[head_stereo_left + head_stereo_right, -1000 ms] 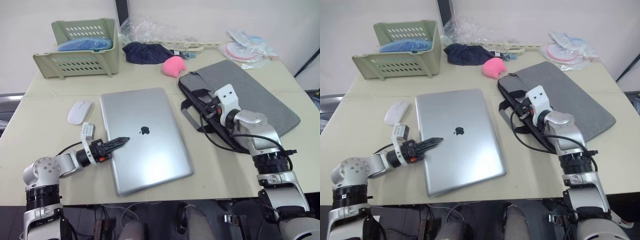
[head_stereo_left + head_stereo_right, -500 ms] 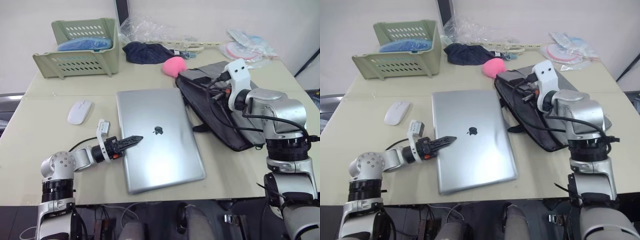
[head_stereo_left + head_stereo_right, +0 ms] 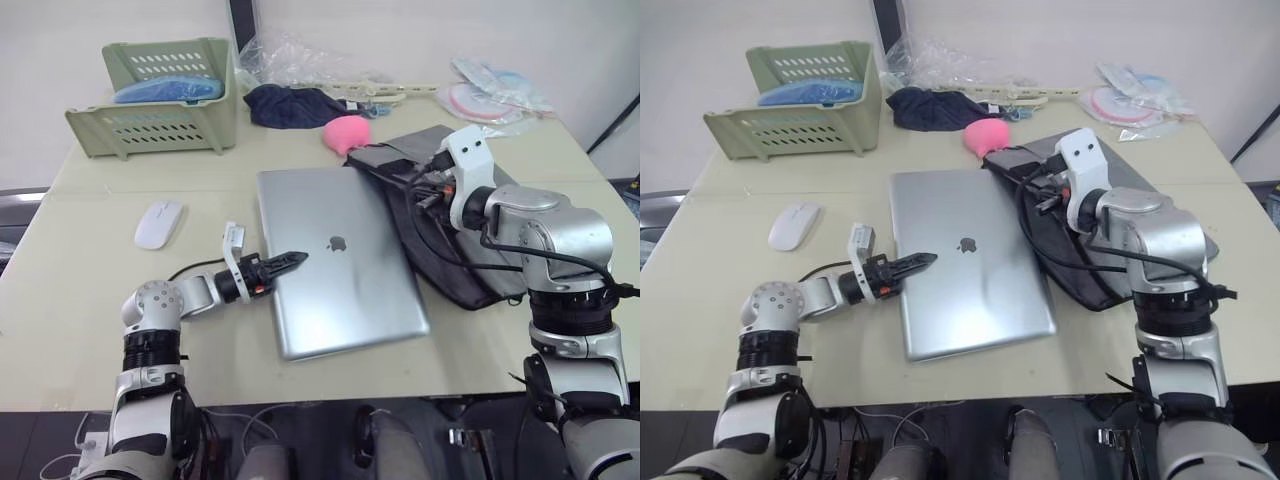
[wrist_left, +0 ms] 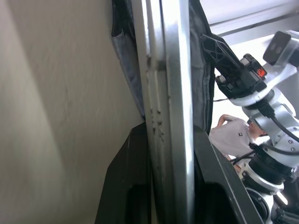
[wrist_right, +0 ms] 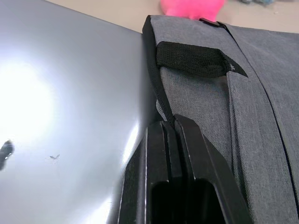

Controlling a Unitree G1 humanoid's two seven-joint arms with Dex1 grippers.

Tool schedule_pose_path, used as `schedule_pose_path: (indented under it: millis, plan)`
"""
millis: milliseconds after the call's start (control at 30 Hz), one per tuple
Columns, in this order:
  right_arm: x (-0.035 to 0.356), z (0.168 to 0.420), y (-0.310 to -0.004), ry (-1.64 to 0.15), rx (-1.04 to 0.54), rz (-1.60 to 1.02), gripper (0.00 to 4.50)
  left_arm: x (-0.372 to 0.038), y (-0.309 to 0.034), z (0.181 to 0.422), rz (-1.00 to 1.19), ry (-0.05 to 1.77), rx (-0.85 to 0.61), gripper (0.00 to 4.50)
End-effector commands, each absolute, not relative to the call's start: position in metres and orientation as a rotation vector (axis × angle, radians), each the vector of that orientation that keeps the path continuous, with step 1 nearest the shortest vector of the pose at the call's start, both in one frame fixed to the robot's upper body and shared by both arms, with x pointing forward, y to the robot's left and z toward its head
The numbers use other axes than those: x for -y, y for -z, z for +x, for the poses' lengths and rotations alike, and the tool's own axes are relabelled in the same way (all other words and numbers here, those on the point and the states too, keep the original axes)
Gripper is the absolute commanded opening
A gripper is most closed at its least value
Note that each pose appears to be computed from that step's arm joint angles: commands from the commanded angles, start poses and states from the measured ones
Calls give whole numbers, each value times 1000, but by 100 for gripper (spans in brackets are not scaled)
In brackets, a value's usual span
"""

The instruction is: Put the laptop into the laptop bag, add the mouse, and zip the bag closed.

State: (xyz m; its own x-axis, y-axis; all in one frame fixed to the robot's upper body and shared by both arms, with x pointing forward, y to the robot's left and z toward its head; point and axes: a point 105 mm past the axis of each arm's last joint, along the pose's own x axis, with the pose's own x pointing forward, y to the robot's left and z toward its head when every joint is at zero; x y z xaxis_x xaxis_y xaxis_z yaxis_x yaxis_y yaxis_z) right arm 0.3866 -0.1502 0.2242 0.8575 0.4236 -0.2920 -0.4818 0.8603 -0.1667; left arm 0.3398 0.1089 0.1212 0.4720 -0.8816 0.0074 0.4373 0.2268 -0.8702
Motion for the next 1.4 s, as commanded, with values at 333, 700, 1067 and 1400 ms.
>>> schedule_pose_path:
  millis: [333, 700, 1067, 1400]
  plan:
    - [129, 374, -241, -517, -168, -211, 7, -84, -139, 379, -1175, 894, -493, 39]
    - [126, 373, -239, -520, -175, -192, 7, -82, -137, 384, -1282, 846, -506, 39]
    - [115, 366, -239, -532, -219, -74, 7, -64, -131, 390, -1314, 794, -506, 39]
    - [114, 366, -233, -497, -268, 45, 7, -34, -137, 388, -1330, 839, -523, 39]
